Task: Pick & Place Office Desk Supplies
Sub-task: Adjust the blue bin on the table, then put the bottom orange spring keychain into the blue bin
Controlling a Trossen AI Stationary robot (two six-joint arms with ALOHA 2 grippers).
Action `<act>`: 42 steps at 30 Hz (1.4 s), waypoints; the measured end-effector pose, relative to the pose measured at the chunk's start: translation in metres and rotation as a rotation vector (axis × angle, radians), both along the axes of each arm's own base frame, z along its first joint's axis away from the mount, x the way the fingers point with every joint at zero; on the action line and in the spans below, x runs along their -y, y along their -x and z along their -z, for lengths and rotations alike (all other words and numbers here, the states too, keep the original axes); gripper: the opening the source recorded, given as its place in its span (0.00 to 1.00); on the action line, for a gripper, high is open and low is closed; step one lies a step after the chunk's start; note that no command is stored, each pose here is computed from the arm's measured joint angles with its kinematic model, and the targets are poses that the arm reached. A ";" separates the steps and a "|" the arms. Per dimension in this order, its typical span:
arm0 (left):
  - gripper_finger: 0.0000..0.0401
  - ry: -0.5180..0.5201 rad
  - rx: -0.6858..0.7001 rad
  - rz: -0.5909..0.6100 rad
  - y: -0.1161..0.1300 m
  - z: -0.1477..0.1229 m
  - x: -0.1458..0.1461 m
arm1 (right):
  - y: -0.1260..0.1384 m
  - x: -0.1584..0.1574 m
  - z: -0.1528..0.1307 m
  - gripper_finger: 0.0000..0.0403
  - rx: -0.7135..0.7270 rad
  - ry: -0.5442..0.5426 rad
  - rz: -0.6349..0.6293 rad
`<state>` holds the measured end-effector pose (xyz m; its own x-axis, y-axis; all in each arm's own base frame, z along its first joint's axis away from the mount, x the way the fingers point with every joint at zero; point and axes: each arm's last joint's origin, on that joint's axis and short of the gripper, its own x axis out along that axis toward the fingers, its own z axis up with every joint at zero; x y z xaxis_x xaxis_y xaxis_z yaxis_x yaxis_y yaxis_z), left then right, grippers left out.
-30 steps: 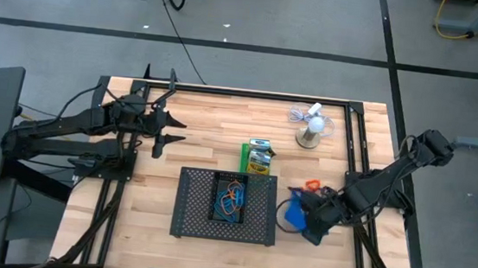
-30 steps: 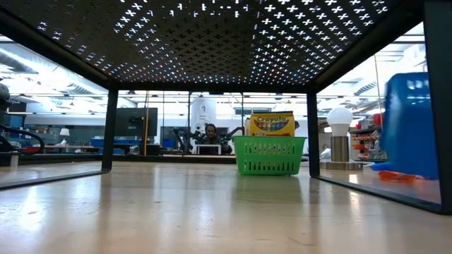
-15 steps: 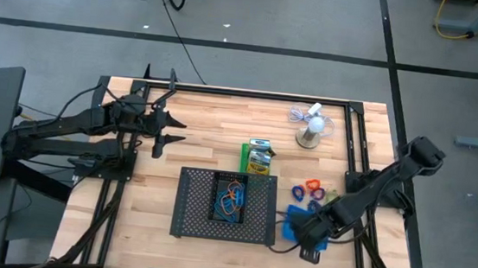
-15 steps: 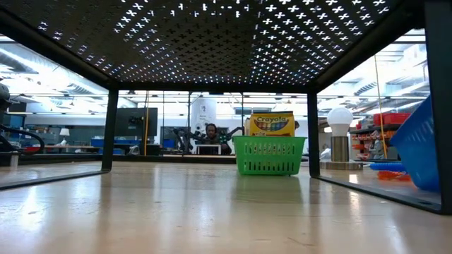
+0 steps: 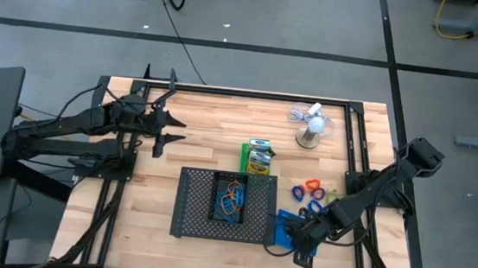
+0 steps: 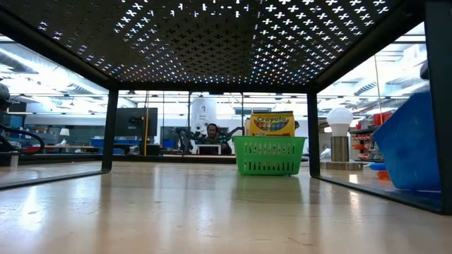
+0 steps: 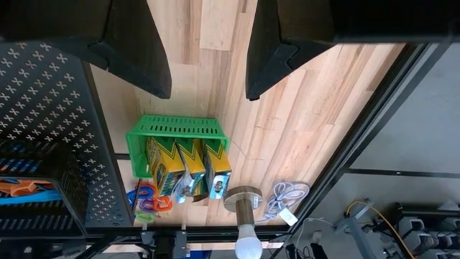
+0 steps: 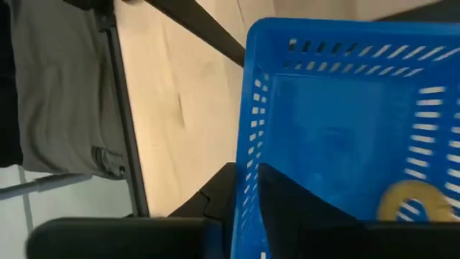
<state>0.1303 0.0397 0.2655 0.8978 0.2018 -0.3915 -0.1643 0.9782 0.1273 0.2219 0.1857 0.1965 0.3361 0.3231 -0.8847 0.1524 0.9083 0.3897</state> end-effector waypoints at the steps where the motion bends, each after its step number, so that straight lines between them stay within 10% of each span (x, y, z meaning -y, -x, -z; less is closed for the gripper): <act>1: 0.47 0.000 0.000 0.000 0.000 0.000 0.000 | 0.000 0.001 0.003 0.17 -0.001 0.000 0.001; 15: 0.47 0.000 0.000 0.000 0.000 0.000 0.000 | 0.001 0.000 0.018 0.22 0.010 0.006 0.002; 26: 0.47 0.001 0.001 0.003 0.000 0.000 0.000 | -0.004 0.012 0.008 0.48 0.082 0.060 0.027; 42: 0.47 0.034 0.080 0.143 -0.003 -0.006 0.004 | 0.007 0.096 -0.007 0.48 -0.218 0.474 0.060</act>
<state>0.1331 0.0360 0.2716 0.9449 0.0574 -0.3222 -0.0312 0.9958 0.0860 0.2150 0.0896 0.2035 0.1333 -0.1442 -0.9805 0.2414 0.9643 -0.1090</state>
